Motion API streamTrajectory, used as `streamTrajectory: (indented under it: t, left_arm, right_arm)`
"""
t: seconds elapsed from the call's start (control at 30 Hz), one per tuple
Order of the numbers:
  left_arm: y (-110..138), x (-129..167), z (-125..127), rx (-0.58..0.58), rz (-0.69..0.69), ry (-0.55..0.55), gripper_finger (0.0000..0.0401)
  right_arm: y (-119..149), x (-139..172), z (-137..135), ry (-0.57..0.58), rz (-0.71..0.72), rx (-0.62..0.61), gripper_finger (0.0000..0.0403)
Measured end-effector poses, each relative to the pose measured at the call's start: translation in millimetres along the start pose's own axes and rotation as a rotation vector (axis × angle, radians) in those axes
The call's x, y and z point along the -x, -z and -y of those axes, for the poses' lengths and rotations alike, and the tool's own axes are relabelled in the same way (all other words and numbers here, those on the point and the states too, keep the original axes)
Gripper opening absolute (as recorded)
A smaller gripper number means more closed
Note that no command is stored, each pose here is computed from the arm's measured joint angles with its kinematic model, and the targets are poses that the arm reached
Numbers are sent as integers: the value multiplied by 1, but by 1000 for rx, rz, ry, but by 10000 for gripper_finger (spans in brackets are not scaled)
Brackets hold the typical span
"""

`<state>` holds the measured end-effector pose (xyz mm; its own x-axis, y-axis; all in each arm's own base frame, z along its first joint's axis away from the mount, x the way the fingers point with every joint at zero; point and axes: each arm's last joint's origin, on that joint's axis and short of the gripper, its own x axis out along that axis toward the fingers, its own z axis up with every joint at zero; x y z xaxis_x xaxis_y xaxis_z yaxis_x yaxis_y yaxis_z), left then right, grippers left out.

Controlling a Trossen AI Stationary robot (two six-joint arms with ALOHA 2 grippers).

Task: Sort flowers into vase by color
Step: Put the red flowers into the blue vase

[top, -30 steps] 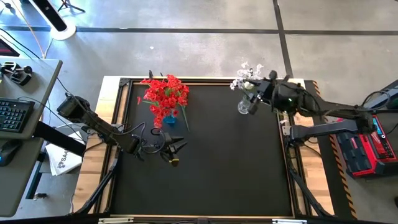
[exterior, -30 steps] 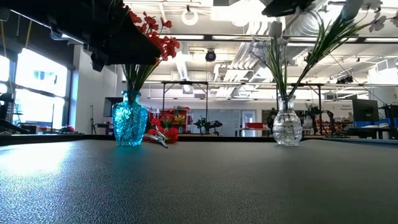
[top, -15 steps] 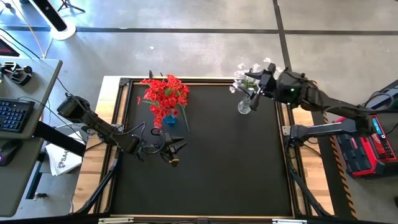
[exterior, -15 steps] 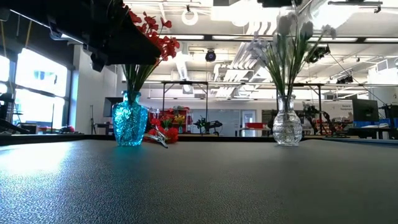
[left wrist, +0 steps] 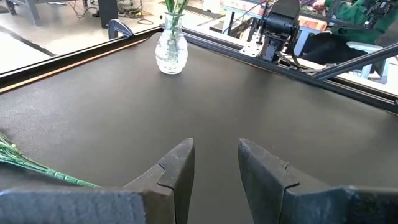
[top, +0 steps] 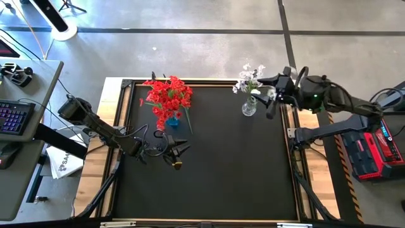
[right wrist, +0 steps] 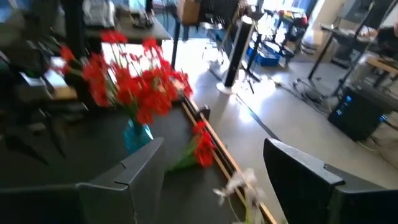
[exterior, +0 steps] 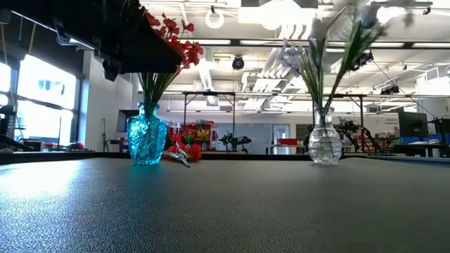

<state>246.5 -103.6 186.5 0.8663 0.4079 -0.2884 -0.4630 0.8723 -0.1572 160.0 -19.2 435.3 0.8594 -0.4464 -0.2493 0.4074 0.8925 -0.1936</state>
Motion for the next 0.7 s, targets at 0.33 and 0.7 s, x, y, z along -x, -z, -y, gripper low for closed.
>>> streamTrajectory:
  t: [0.33,0.7]
  left_arm:
    - [0,0,0,-5,1,0,110]
    - [-19,-2,11,-147,43,4,110]
  right_arm:
    - [21,-38,9,107,-107,48,287]
    - [12,-65,27,-27,37,42,335]
